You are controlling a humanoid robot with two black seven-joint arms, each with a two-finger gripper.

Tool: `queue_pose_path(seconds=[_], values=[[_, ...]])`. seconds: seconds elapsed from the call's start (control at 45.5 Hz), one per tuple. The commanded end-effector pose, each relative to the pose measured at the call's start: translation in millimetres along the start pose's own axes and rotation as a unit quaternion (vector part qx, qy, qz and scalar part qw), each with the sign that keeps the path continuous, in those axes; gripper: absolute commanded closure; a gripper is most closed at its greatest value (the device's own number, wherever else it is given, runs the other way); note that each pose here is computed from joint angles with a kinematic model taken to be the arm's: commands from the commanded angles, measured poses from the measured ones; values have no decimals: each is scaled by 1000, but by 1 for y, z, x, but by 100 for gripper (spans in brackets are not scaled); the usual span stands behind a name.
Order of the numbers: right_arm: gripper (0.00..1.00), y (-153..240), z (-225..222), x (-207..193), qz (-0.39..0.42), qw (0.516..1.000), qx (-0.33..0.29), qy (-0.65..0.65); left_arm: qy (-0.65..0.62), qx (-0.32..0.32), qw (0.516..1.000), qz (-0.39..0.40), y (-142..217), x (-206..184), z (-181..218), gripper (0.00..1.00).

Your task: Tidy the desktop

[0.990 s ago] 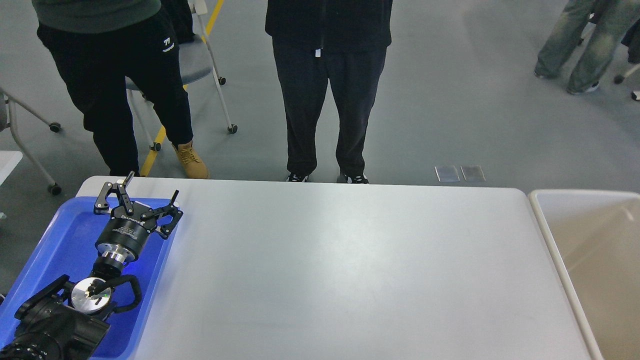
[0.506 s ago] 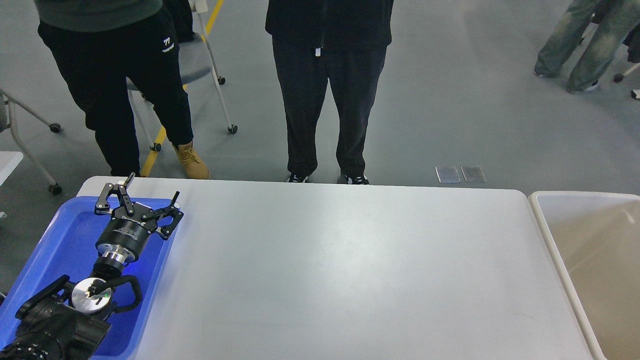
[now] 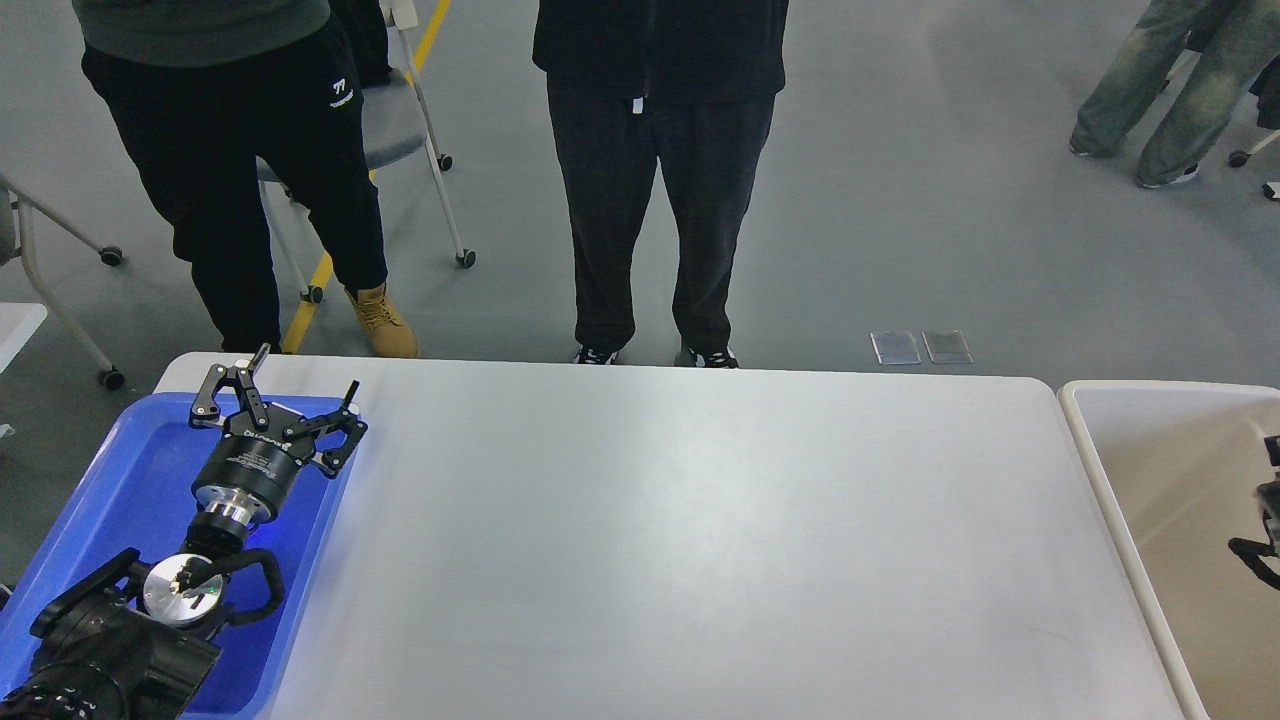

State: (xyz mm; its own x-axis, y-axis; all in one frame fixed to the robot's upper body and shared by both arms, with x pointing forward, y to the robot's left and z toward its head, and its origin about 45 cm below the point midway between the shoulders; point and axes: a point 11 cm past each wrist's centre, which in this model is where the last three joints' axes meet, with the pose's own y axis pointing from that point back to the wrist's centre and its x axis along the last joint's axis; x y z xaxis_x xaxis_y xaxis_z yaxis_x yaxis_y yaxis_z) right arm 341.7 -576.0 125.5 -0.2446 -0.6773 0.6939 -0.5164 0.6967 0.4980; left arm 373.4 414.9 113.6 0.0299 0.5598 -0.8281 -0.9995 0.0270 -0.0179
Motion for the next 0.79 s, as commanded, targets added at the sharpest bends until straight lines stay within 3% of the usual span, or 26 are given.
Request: queue_pose_path(seconds=[0.0, 0.088, 0.154, 0.22, 0.462, 0.77], values=[[100, 3, 37, -26, -6, 998, -38, -55, 0, 0, 1000, 1, 1, 0, 0, 0], [100, 4, 53, -30, -10, 997, -50, -52, 0, 0, 1000, 0, 0, 0, 0, 0], [63, 4, 54, -30, -9, 997, -48, -52, 0, 0, 1000, 0, 0, 0, 0, 0], [2, 3, 53, -29, -8, 998, -45, -52, 0, 0, 1000, 0, 0, 0, 0, 0], [0, 3, 36, -27, -11, 998, -30, -52, 0, 0, 1000, 0, 0, 0, 0, 0], [0, 6, -25, -21, -27, 997, 20, -71, 0, -1, 1000, 0, 0, 0, 0, 0]])
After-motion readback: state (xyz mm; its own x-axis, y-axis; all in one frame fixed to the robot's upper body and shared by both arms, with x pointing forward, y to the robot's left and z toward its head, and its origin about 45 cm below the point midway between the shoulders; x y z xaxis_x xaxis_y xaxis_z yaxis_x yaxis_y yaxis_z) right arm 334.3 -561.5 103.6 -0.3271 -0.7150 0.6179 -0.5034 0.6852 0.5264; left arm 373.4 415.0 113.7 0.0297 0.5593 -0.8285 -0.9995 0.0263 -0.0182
